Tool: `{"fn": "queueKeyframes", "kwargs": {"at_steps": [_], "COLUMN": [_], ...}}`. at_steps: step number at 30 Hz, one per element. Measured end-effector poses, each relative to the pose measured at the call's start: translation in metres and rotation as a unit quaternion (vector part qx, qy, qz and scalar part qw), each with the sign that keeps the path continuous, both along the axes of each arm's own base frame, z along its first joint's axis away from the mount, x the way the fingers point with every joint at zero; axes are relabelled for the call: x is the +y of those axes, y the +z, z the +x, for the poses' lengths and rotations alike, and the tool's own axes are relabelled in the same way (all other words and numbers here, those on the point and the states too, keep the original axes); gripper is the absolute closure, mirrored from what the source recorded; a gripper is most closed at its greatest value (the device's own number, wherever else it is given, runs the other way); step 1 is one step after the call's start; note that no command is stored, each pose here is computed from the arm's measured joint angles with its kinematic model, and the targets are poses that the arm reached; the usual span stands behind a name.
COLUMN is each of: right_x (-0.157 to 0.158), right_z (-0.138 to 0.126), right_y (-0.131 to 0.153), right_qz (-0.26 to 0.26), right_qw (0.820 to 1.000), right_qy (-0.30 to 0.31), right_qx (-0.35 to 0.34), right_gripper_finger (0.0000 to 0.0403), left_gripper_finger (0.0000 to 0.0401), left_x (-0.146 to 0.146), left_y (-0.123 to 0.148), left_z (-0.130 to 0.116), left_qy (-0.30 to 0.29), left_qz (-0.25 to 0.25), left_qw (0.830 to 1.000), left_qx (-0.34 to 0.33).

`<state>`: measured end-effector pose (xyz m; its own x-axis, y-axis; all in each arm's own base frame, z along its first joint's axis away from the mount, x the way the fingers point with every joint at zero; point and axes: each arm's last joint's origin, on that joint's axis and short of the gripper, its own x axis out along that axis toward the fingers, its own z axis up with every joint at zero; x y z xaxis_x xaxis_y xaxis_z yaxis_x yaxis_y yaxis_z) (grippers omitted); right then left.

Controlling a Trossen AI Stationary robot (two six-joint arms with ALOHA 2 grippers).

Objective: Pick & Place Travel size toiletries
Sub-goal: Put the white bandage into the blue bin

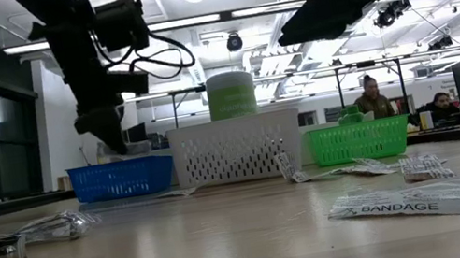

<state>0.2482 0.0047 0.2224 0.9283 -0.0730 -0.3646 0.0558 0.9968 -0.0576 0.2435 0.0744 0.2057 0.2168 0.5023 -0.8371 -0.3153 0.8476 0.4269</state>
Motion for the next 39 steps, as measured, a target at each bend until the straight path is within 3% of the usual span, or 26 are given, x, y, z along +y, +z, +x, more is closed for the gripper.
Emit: {"fn": "queueKeyframes", "kwargs": {"at_steps": [9,13,23,29,33,39], "right_x": [0.0,0.0,0.006,0.01,0.008,0.01], "right_z": [0.0,-0.002,-0.016,-0.026,-0.018,-0.008], "right_y": [0.0,-0.004,-0.027,-0.042,-0.049,-0.075], "right_qz": [0.013,0.015,0.049,-0.01,-0.009,-0.014], "right_qw": [1.0,1.0,0.985,0.966,0.967,0.954], "right_qy": [-0.002,-0.003,0.026,0.06,0.062,0.067], "right_qx": [0.001,0.022,0.164,0.252,0.247,0.294], "right_gripper_finger": [0.0195,0.0195,0.0195,0.0195,0.0195,0.0195], "left_gripper_finger": [0.0304,0.0277,0.0277,0.0277,0.0277,0.0277], "left_x": [0.005,0.005,0.001,-0.007,-0.009,-0.008], "left_y": [0.001,0.001,-0.001,-0.001,0.0,0.001], "left_z": [-0.003,-0.003,-0.002,0.003,0.005,0.006], "left_qy": [-0.001,0.032,0.066,0.057,0.053,0.057], "left_qz": [0.04,0.033,-0.053,-0.048,-0.045,-0.045], "left_qw": [0.999,0.999,0.996,0.996,0.995,0.995], "left_qx": [0.028,0.007,-0.04,-0.053,-0.066,-0.07]}}
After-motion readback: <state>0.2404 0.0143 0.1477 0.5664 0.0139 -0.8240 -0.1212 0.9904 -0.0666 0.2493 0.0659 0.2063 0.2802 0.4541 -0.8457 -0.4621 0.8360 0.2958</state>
